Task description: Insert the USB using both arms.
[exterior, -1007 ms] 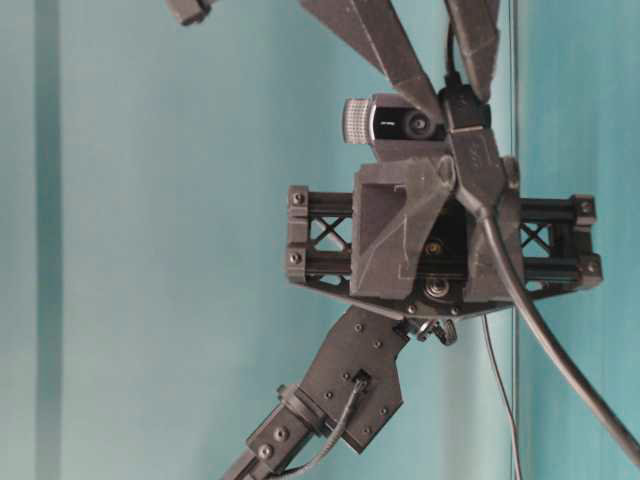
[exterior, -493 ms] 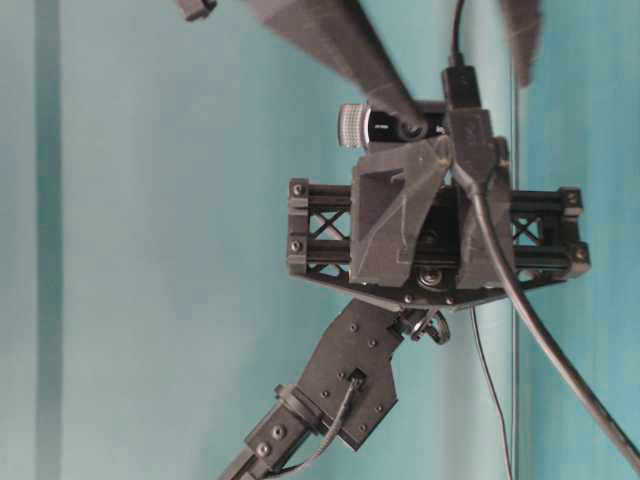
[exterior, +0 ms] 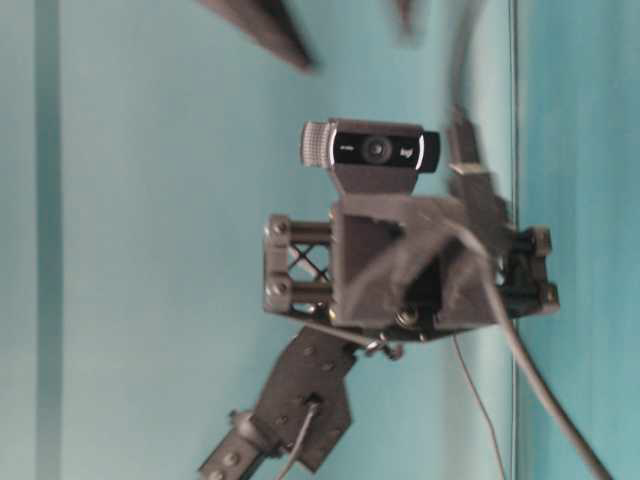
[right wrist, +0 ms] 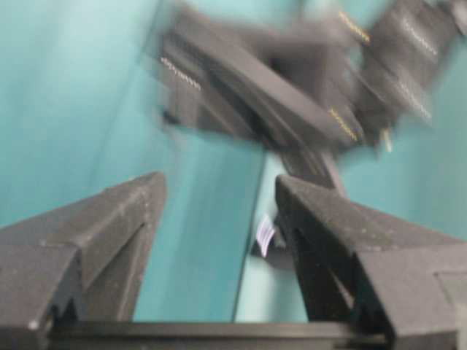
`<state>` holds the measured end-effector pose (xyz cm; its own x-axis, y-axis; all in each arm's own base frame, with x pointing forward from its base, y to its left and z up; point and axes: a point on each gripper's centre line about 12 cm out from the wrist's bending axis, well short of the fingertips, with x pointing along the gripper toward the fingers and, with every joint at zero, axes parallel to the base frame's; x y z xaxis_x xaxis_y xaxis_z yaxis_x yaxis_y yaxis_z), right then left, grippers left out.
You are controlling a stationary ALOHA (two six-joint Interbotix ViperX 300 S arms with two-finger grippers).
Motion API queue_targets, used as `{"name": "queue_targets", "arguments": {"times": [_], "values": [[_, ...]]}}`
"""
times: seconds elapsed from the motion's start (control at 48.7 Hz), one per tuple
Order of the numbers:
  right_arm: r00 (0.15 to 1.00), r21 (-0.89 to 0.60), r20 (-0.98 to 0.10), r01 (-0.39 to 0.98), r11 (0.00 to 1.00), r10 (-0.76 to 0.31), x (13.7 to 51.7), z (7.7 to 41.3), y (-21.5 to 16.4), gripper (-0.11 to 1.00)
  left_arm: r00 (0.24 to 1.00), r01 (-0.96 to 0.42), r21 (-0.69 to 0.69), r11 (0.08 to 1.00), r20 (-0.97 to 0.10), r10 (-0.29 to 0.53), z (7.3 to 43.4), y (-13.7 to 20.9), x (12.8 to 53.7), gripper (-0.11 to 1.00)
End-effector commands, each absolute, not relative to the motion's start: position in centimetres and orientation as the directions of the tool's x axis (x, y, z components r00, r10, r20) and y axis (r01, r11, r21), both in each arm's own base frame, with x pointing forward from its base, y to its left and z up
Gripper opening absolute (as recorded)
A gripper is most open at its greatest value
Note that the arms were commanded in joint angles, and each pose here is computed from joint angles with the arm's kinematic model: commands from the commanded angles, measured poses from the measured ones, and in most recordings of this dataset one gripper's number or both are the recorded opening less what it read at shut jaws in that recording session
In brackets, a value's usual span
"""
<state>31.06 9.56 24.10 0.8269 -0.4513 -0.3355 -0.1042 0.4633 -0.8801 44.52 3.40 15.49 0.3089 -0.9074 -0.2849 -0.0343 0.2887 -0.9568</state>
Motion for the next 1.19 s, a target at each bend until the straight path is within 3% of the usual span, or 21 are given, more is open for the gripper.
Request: {"name": "queue_targets", "arguments": {"times": [0.0, 0.308, 0.514, 0.863, 1.171], "values": [[0.844, -0.849, -0.296, -0.017, 0.529, -0.448, 30.4, 26.6, 9.1, 0.69, 0.322, -0.004, -0.912, 0.409, -0.389, -0.863, 17.6, 4.0, 44.3, 0.21], [0.871, -0.543, -0.225, 0.26, 0.798, -0.437, 28.4, 31.1, 7.6, 0.69, 0.432, -0.057, -0.711, 0.701, -0.65, -0.625, 16.5, 7.8, 44.8, 0.21], [0.83, -0.366, -0.255, 0.392, 0.844, -0.496, 26.7, 30.7, 6.1, 0.69, 0.417, -0.014, -0.518, 0.856, -0.781, -0.465, 16.1, 8.6, 44.7, 0.21], [0.738, -0.233, -0.404, 0.488, 0.841, -0.54, 24.9, 28.5, 5.0, 0.68, 0.38, 0.145, -0.234, 0.961, -0.884, -0.272, 14.7, 5.1, 45.8, 0.21], [0.744, -0.07, -0.401, 0.556, 0.828, -0.534, 22.3, 28.7, 3.1, 0.68, 0.391, 0.131, -0.131, 0.983, -0.904, -0.173, 13.2, 4.0, 46.0, 0.21]]}}
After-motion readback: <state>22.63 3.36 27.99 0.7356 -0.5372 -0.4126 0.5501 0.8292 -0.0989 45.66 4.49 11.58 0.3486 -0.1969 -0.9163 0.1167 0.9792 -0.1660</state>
